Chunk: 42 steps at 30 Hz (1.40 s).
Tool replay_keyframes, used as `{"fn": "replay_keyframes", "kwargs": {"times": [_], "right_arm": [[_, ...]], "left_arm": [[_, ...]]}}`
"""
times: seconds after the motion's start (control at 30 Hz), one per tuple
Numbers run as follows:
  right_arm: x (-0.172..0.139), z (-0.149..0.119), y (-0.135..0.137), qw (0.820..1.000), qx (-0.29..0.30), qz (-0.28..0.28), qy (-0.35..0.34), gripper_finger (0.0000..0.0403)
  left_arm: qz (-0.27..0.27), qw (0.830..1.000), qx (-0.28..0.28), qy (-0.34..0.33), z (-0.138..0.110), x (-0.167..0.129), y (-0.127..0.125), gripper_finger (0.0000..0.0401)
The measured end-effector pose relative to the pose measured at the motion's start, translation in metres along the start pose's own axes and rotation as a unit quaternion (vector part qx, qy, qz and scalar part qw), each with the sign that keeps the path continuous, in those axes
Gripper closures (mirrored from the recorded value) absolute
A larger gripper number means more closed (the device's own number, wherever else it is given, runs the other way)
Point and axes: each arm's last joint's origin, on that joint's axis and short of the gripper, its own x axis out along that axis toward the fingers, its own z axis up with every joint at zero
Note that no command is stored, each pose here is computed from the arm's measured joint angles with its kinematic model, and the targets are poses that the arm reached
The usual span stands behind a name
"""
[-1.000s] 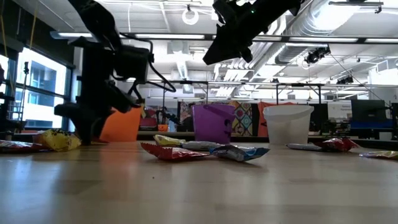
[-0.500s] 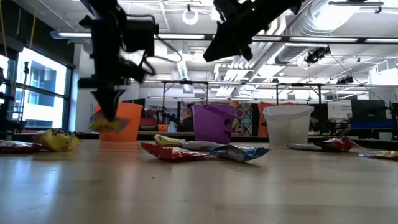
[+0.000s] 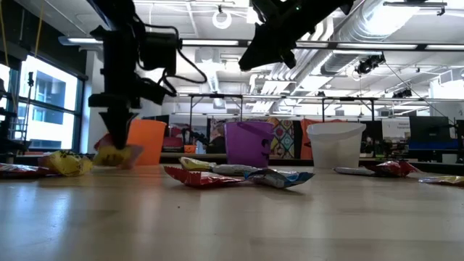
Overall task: Sort candy
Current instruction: Put the red candy into the purple bucket
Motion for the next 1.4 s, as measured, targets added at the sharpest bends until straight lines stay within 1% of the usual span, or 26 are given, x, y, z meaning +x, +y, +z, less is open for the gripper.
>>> {"fn": "replay_keyframes", "kwargs": {"times": [0.13, 0.23, 0.3, 0.43, 0.47, 0.67, 0.8, 0.93, 1.1, 1.17, 1.23, 1.3, 1.4], "right_arm": [[0.000, 0.000, 0.000, 1.000, 0.000, 0.000, 0.000, 0.0355], [0.000, 0.000, 0.000, 1.000, 0.000, 0.000, 0.000, 0.0355], [0.000, 0.000, 0.000, 1.000, 0.000, 0.000, 0.000, 0.0355], [0.000, 0.000, 0.000, 1.000, 0.000, 0.000, 0.000, 0.0355], [0.000, 0.000, 0.000, 1.000, 0.000, 0.000, 0.000, 0.0355], [0.000, 0.000, 0.000, 1.000, 0.000, 0.000, 0.001, 0.0355], [0.000, 0.000, 0.000, 1.000, 0.000, 0.000, 0.001, 0.0355], [0.000, 0.000, 0.000, 1.000, 0.000, 0.000, 0.001, 0.0355], [-0.003, 0.001, 0.000, 1.000, 0.000, 0.002, -0.001, 0.0355], [-0.006, 0.003, 0.000, 1.000, -0.003, 0.014, -0.004, 0.0355], [-0.008, 0.003, 0.000, 1.000, -0.005, 0.024, 0.000, 0.0355], [-0.008, 0.002, 0.000, 1.000, -0.005, 0.024, 0.004, 0.0355], [-0.008, 0.000, -0.001, 1.000, -0.007, 0.021, 0.014, 0.0355]], "left_arm": [[-0.006, 1.000, 0.002, 0.010, 0.000, 0.009, -0.002, 0.0334], [-0.002, 1.000, 0.012, 0.015, 0.001, 0.012, -0.002, 0.0328], [-0.002, 1.000, 0.021, 0.016, 0.001, 0.013, -0.003, 0.0340], [-0.003, 0.999, 0.033, 0.016, 0.001, 0.013, -0.003, 0.0388], [-0.002, 0.999, 0.033, 0.016, 0.001, 0.013, -0.003, 0.0394], [-0.006, 0.999, 0.035, 0.015, 0.002, 0.011, -0.003, 0.0399], [-0.024, 0.999, 0.027, -0.008, 0.007, -0.005, 0.000, 0.0401], [-0.043, 0.998, 0.009, -0.054, 0.013, -0.031, 0.004, 0.0401], [-0.103, 0.986, -0.032, -0.125, 0.020, -0.061, 0.010, 0.0401], [-0.117, 0.981, -0.047, -0.148, 0.020, -0.070, 0.012, 0.0401], [-0.124, 0.979, -0.057, -0.154, 0.018, -0.073, 0.012, 0.0401], [-0.124, 0.981, -0.054, -0.141, 0.016, -0.073, 0.009, 0.0395], [-0.103, 0.987, -0.035, -0.118, 0.010, -0.060, 0.003, 0.0371]]}}
